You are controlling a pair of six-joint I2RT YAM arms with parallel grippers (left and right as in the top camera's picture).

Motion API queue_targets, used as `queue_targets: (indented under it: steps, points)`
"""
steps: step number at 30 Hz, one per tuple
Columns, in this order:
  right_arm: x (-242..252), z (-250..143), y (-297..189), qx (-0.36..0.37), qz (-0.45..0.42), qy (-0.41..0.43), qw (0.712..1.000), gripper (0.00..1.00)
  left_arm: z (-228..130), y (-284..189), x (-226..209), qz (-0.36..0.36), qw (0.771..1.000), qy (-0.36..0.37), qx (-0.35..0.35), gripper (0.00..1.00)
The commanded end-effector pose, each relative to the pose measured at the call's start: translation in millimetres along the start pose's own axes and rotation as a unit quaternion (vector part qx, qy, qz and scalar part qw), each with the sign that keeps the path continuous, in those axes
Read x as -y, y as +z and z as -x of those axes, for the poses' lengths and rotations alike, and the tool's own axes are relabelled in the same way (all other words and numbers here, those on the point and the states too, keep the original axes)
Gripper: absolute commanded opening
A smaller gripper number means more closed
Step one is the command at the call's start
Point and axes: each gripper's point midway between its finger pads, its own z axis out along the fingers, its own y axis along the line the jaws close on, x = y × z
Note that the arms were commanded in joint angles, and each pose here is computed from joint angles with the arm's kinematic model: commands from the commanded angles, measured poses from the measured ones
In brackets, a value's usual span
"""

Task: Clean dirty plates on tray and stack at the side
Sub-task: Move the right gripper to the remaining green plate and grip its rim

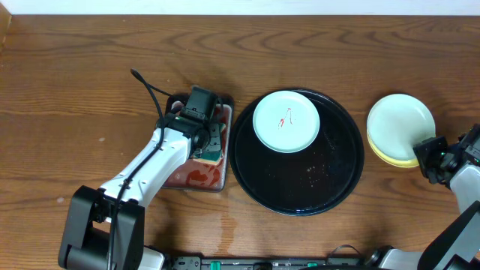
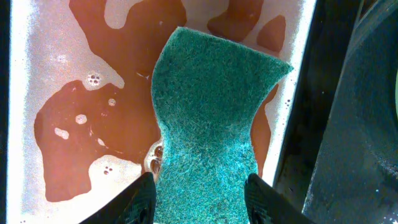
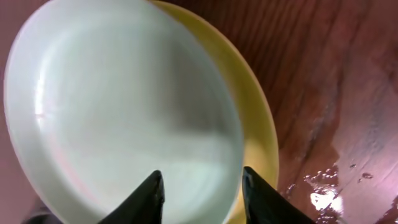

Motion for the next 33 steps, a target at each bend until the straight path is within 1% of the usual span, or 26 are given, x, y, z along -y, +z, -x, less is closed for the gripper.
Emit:
queue_targets:
  steps: [1, 8, 11, 13, 14, 16, 17, 18, 21, 23, 26, 29, 33]
  points:
    - [-22, -6, -3, -0.025, 0.055, -0.045, 0.997, 0.41, -5, 4, -6, 0.011, 1.0, 0.007, -0.007, 0.48]
    - [-68, -37, -4, -0.069, 0.144, -0.147, 0.976, 0.42, -5, 4, -6, 0.011, 1.0, 0.007, -0.007, 0.47]
    - [-89, -55, -4, -0.082, 0.161, -0.202, 0.963, 0.42, -5, 4, -6, 0.011, 1.0, 0.007, -0.007, 0.47]
    - [-108, -70, -6, -0.089, 0.176, -0.254, 0.947, 0.45, -5, 4, -6, 0.011, 1.0, 0.007, -0.007, 0.47]
    - [-122, -80, -8, -0.094, 0.184, -0.289, 0.935, 0.46, -5, 4, -6, 0.011, 1.0, 0.007, -0.007, 0.48]
    - [-137, -91, -11, -0.096, 0.194, -0.327, 0.92, 0.46, -6, 4, -6, 0.011, 1.0, 0.007, -0.007, 0.47]
    - [-146, -99, -13, -0.097, 0.202, -0.352, 0.909, 0.46, -6, 4, -6, 0.011, 1.0, 0.007, -0.007, 0.48]
    - [-163, -114, -16, -0.096, 0.21, -0.398, 0.888, 0.46, -5, 4, -6, 0.011, 1.0, 0.007, -0.007, 0.48]
    - [-173, -131, -11, -0.078, 0.187, -0.44, 0.875, 0.46, -6, 4, -6, 0.011, 1.0, 0.007, -0.007, 0.48]
    - [-175, -142, -6, -0.063, 0.158, -0.469, 0.867, 0.49, -5, 4, -6, 0.011, 1.0, 0.007, -0.007, 0.48]
    - [-181, -162, -2, -0.059, 0.155, -0.506, 0.847, 0.5, -5, 4, -6, 0.011, 1.0, 0.007, -0.007, 0.48]
    - [-182, -177, 6, -0.058, 0.144, -0.528, 0.835, 0.5, -5, 4, -6, 0.011, 1.0, 0.007, -0.007, 0.48]
    - [-179, -194, 26, -0.066, 0.128, -0.543, 0.827, 0.49, -5, 4, -6, 0.011, 1.0, 0.007, -0.007, 0.47]
